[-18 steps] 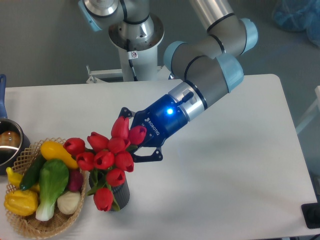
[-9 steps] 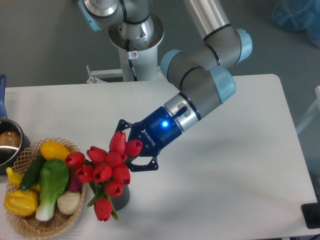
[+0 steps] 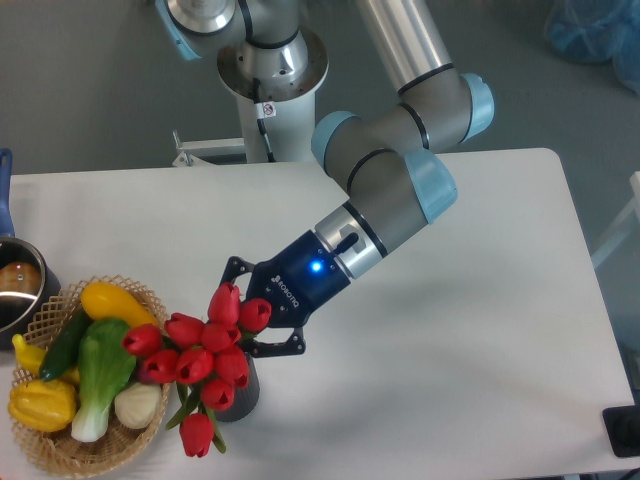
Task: Insert the flowers into the vase
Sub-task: 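Push the tulips further down into the vase, then open the gripper to release the tulips in the vase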
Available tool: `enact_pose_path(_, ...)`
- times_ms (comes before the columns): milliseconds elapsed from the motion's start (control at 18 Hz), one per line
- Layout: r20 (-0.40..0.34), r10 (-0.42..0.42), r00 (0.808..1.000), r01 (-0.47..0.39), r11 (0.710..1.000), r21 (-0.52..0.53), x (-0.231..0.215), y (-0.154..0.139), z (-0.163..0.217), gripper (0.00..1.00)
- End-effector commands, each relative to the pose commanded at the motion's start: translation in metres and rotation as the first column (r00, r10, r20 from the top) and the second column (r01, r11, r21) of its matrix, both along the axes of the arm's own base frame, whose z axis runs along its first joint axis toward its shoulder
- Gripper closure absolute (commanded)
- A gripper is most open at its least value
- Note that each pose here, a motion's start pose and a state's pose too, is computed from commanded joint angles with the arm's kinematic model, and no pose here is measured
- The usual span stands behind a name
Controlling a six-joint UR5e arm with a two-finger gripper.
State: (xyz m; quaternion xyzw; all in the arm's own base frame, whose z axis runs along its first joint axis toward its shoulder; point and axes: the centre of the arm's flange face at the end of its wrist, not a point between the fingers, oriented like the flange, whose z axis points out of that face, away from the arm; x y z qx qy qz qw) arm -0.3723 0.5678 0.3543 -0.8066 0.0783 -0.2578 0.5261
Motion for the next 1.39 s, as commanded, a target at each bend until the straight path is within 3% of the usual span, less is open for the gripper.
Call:
enact_pose_path(278,-0.016,-0.017,1.000,0.017,0.999,-0.033,0.009,0.009,-0.016,0.71)
enact_pose_path(389,-0.009,-0.018,1.000,0.018,0.999,-0.038,0.009,0.009,-0.021,0.51)
enact_pose_path(611,-0.018,-0.010,1.000,0.008,0.997,-0.075,0.011,0.006,-0.029,0.00)
enact_pose_path(944,-0.053,0.014,0.998,-0.020,0.993,-0.120,0.004,-0.002,-0.035,0.00)
enact_pose_path(1389,-0.121,0.094,0.988,-0.110,0.986,-0.129,-0.030,-0.035,-0.009,0.00)
